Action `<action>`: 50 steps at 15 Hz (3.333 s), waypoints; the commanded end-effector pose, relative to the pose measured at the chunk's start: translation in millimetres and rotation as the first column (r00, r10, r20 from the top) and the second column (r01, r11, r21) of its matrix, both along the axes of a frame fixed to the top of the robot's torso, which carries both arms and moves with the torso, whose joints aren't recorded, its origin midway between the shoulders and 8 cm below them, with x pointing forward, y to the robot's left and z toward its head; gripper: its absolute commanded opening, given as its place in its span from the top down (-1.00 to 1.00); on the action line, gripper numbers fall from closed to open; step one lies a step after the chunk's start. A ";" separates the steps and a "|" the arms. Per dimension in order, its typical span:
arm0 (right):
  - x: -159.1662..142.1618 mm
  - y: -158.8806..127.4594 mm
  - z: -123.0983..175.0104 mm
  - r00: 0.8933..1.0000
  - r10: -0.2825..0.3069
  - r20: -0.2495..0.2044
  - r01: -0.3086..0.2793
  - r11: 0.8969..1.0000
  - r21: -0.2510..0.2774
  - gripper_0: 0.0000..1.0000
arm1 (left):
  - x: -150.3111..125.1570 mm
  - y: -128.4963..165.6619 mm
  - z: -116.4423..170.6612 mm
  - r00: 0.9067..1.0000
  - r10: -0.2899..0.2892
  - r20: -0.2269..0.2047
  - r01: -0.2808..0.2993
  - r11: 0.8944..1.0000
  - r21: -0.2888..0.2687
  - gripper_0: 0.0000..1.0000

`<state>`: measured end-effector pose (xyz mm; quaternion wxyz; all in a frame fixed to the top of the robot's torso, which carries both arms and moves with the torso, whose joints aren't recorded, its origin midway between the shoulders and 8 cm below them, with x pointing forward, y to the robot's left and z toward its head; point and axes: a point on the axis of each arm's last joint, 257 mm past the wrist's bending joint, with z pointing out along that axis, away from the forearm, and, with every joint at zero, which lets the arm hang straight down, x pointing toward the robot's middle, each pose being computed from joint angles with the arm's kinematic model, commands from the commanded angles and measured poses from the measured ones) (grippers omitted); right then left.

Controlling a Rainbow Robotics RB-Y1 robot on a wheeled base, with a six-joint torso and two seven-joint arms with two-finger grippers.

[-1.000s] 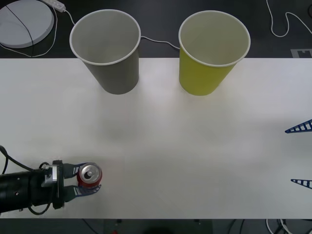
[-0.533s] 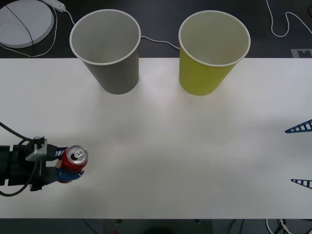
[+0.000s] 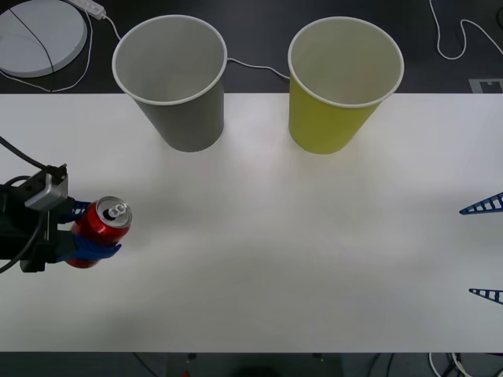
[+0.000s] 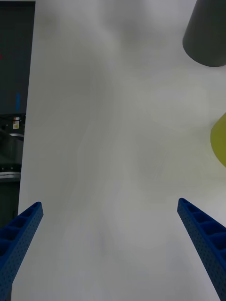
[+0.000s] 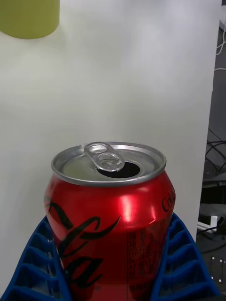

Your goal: Put the can into the green bin and the plastic bottle into the gray bin

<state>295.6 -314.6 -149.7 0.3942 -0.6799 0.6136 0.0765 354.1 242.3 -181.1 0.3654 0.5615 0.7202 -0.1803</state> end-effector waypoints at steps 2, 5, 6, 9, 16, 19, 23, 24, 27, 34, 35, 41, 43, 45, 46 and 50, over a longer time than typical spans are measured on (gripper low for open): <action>0.0 0.0 0.0 1.000 0.000 0.000 0.000 1.000 0.000 -1.00 | 26.7 0.2 34.8 0.997 0.076 -0.015 -0.076 0.996 0.036 1.00; 0.0 0.0 0.0 1.000 0.000 0.000 0.000 1.000 0.000 -1.00 | 43.0 -12.8 65.7 0.994 0.112 0.004 -0.112 0.991 0.075 1.00; 0.0 0.0 0.0 1.000 0.000 0.000 0.000 1.000 0.000 -1.00 | 43.6 -24.1 75.0 0.995 0.104 0.000 -0.104 0.990 0.093 1.00; 0.0 0.0 0.0 1.000 0.000 0.000 0.000 1.000 0.000 -1.00 | 47.4 -59.8 103.0 0.997 0.081 -0.018 -0.079 0.993 0.091 0.99; 0.0 0.0 0.0 1.000 0.000 0.000 0.000 1.000 0.000 -1.00 | 48.4 -132.1 158.1 0.998 0.025 -0.056 -0.013 0.978 0.207 0.97; 0.0 0.0 0.0 1.000 0.000 0.000 0.000 1.000 0.000 -1.00 | 60.2 -152.9 178.8 0.998 0.029 -0.053 -0.013 0.963 0.269 0.95; 0.0 0.0 0.0 1.000 0.000 0.000 0.000 1.000 0.000 -1.00 | 79.7 -189.3 209.7 0.998 0.030 -0.047 -0.017 0.967 0.254 0.94; 0.0 0.0 0.0 1.000 0.000 0.000 0.000 1.000 0.000 -1.00 | 85.4 -202.0 215.7 0.998 0.030 -0.055 -0.016 0.972 0.234 0.94; 0.0 0.0 0.0 1.000 0.000 0.000 0.000 1.000 0.000 -1.00 | 103.5 -240.0 227.7 0.999 0.031 -0.031 -0.024 0.979 0.203 0.94; 0.0 0.0 0.0 1.000 0.000 0.000 0.000 1.000 0.000 -1.00 | 156.6 -337.6 243.0 0.993 0.111 0.032 -0.115 0.984 0.138 0.93; 0.0 0.0 0.0 1.000 0.000 0.000 0.000 1.000 0.000 -1.00 | 162.7 -348.9 244.0 0.991 0.122 0.049 -0.128 0.982 0.142 0.93; 0.0 0.0 0.0 1.000 0.000 0.000 0.000 1.000 0.000 -1.00 | 190.6 -421.0 252.2 0.976 0.202 0.076 -0.206 0.977 0.052 0.92; 0.0 0.0 0.0 1.000 0.000 0.000 0.000 1.000 0.000 -1.00 | 204.6 -429.4 247.3 0.968 0.237 0.083 -0.238 0.971 0.013 0.89; 0.0 0.0 0.0 1.000 0.000 0.000 0.000 1.000 0.000 -1.00 | 217.1 -428.6 244.3 0.962 0.258 0.087 -0.258 0.966 -0.013 0.88; 0.0 0.0 0.0 1.000 0.000 0.000 0.000 1.000 0.000 -1.00 | 223.9 -423.7 241.8 0.959 0.271 0.087 -0.271 0.962 -0.016 0.88; 0.0 0.0 0.0 1.000 0.000 0.000 0.000 1.000 0.000 -1.00 | 231.8 -415.0 237.8 0.958 0.273 0.092 -0.274 0.962 -0.008 0.86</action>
